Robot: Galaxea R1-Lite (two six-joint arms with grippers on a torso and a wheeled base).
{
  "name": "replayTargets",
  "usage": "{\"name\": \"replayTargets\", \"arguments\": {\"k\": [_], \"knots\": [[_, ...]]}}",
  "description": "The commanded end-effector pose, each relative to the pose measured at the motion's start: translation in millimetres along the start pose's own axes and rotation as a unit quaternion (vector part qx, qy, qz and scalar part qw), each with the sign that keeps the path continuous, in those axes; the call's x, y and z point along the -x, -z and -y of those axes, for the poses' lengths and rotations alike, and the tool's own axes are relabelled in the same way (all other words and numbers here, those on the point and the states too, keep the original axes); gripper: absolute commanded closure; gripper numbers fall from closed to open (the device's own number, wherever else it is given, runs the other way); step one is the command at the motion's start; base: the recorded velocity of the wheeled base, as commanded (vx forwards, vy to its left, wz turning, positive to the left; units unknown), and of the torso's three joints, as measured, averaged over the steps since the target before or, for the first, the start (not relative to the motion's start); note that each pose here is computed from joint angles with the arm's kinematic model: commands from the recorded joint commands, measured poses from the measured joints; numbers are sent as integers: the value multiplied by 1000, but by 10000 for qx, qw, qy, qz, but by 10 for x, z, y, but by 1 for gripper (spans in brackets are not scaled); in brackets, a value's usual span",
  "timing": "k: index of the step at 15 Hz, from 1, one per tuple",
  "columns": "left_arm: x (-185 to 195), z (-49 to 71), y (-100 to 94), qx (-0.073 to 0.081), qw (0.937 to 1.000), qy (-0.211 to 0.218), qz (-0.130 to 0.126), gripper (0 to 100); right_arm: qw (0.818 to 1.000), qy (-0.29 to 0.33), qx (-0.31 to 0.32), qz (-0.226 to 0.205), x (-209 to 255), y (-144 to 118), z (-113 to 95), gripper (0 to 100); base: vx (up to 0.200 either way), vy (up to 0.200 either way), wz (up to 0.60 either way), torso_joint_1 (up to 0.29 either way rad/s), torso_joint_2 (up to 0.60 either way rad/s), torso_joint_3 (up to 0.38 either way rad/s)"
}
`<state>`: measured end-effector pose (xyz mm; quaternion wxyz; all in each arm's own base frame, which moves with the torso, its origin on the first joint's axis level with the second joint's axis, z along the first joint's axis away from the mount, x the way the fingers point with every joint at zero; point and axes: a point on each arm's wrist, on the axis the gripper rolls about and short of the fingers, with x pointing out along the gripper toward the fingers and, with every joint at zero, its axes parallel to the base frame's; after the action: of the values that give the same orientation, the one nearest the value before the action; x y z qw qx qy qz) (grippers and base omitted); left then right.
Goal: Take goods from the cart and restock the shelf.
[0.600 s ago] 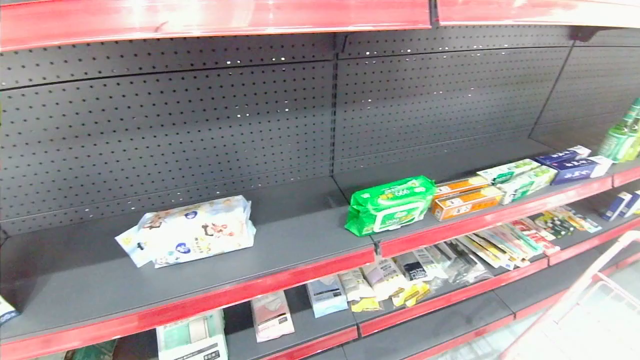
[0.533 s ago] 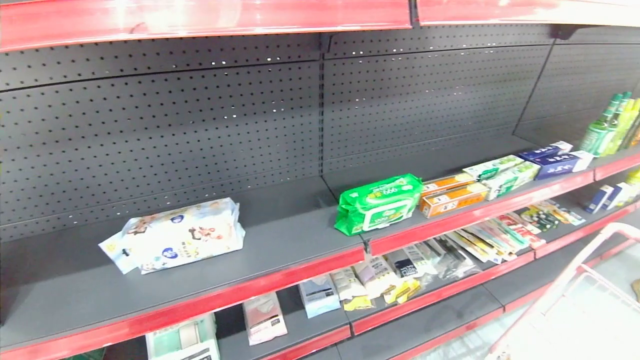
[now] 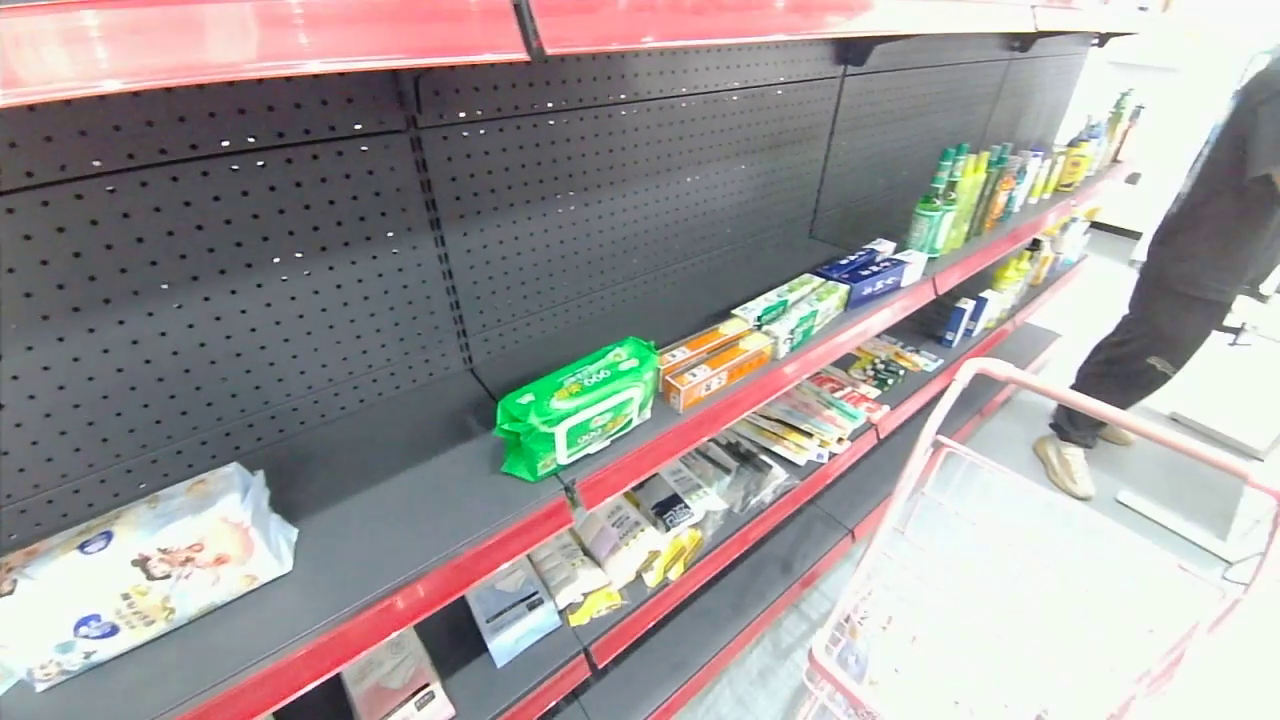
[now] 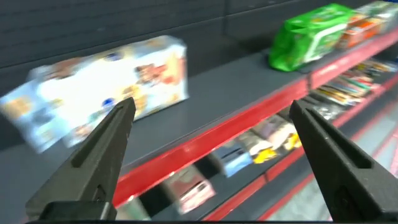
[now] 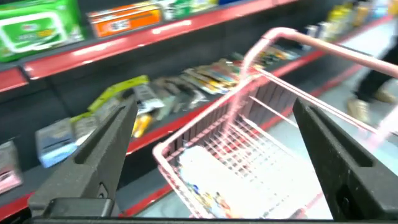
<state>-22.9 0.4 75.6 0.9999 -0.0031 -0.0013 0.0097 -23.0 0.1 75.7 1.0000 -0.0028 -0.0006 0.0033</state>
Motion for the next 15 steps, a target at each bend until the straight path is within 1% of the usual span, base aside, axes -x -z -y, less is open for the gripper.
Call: {"name": "replayTargets", "arguments": {"k": [1, 4, 9, 10, 12, 13, 14, 15], "knots": [[-1, 0, -1, 0, 10000, -3, -5, 0, 10000, -5, 3, -6, -1, 0, 0, 0, 0, 0, -600, -2, 2, 2], [-1, 0, -2, 0, 10000, -3, 3, 0, 10000, -5, 18, -6, -1, 0, 0, 0, 0, 0, -600, 2, 2, 2], [-1, 0, -1, 0, 10000, -3, -5, 0, 10000, -5, 3, -6, -1, 0, 0, 0, 0, 0, 0, 0, 0, 0], [-1, 0, -1, 7, 10000, -3, -5, 0, 9999, -21, 3, -98, -15, -4, 1, 0, 0, 0, 0, 0, 0, 0], [-1, 0, -1, 7, 10000, -3, -5, 0, 9999, 56, -36, -76, -12, -3, 0, 0, 0, 0, 0, 0, 0, 0], [-1, 0, -1, 0, 10000, -3, -5, 0, 10000, 40, -21, -68, -13, -46, -2, 0, 0, 0, 0, 0, 0, 0], [-1, 0, -2, 8, 10000, -3, 3, 0, 9998, -4, -135, -137, -83, -480, 4, 0, 0, 0, 0, 0, 0, 0], [-1, 0, -1, 0, 10000, -3, -5, 0, 9990, 32, -396, -182, -215, -853, 8, 0, 0, 0, 0, 0, 0, 0]]}}
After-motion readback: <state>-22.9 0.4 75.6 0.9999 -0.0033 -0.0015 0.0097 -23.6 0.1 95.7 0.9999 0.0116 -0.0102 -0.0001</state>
